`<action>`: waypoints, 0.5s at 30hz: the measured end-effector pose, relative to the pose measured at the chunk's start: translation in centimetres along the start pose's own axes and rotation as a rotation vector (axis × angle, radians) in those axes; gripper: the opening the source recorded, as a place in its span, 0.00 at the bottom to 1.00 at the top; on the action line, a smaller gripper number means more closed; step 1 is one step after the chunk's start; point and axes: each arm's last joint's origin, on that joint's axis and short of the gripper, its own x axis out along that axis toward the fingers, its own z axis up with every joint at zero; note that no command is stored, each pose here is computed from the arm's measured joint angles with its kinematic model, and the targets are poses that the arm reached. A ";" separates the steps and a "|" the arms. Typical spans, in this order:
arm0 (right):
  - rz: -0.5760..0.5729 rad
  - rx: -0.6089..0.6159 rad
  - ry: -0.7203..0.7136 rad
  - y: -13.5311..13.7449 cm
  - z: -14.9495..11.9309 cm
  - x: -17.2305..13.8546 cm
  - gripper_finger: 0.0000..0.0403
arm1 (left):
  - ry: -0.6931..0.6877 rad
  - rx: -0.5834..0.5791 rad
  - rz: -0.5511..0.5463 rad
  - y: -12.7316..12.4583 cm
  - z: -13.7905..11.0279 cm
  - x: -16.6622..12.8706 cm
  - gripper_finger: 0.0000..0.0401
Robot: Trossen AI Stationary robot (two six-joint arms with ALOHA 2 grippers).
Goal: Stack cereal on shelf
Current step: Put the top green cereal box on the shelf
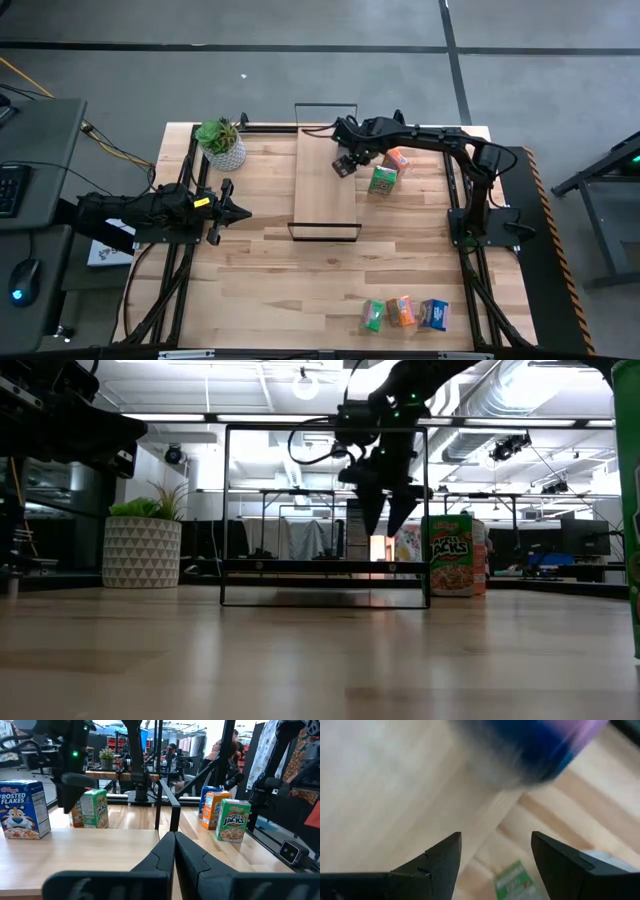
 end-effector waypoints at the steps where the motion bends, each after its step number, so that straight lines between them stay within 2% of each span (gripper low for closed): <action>1: 0.004 -0.015 0.019 0.0 -0.2 0.0 0.58 | 0.000 0.000 0.000 0.0 0.0 0.0 0.01; 8: 0.014 -0.107 0.033 0.0 -1.1 -2.1 0.58 | 0.000 0.000 0.000 0.0 0.0 0.0 0.01; 15: 0.048 -0.196 -0.038 0.0 -3.1 -7.2 0.58 | 0.000 0.000 0.000 0.0 0.0 0.0 0.01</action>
